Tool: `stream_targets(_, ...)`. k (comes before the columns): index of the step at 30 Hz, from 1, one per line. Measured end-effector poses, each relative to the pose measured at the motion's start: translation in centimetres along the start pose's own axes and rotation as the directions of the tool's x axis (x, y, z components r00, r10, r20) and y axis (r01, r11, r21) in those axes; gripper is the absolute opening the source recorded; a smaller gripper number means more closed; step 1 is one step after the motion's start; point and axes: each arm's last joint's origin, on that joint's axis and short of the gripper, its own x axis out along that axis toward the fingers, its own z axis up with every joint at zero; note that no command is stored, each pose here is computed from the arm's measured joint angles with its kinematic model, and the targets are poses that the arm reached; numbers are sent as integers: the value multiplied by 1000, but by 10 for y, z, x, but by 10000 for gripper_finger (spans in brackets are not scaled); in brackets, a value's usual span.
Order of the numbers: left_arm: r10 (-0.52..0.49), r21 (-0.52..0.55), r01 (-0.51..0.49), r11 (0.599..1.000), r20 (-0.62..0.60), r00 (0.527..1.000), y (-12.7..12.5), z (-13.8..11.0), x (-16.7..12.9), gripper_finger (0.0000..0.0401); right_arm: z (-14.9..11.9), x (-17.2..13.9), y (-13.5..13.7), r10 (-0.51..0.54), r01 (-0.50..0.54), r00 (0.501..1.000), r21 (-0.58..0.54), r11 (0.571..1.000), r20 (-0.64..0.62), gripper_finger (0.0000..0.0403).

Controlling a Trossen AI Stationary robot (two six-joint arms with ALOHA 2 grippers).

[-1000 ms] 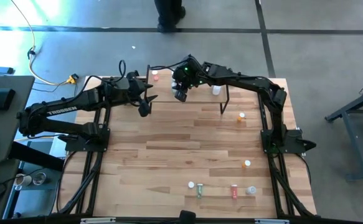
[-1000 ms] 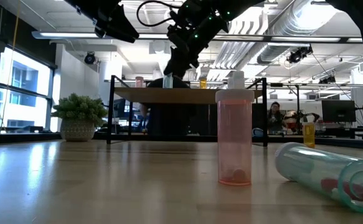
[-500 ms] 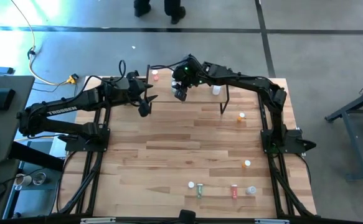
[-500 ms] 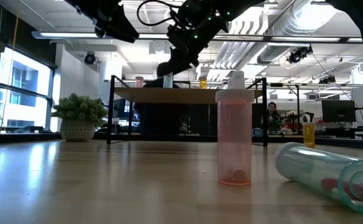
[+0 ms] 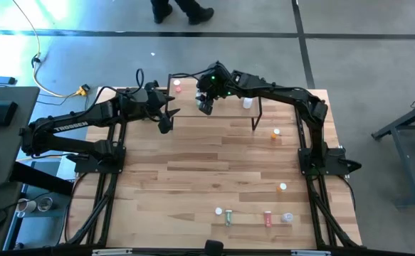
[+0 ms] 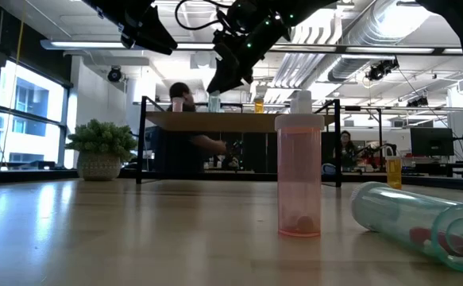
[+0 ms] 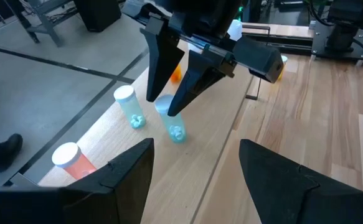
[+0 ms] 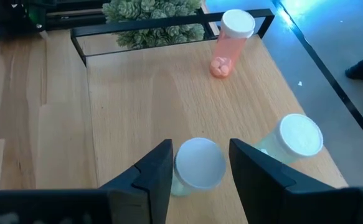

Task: Pick and place medicine bottles onto shelf by color
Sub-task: Put the left blue pill bottle on the shelf aligned with the other blue pill bottle, then put the bottom orange pill bottle on the shelf aligned with the other orange pill bottle

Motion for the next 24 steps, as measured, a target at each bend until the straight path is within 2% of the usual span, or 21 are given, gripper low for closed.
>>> stream_targets(11,0,0,0,1000,-2,1000,0,0,0,227,16,-16,1,2,-2,1000,-5,1000,16,149)
stream_targets(20,-5,1,5,1000,-3,1000,-1,0,0,227,29,-35,3,13,-13,1000,13,1000,-18,149)
stream_targets(24,-23,3,23,1000,-9,1000,-4,-1,-1,227,36,-47,11,35,-37,998,-53,998,-44,149)
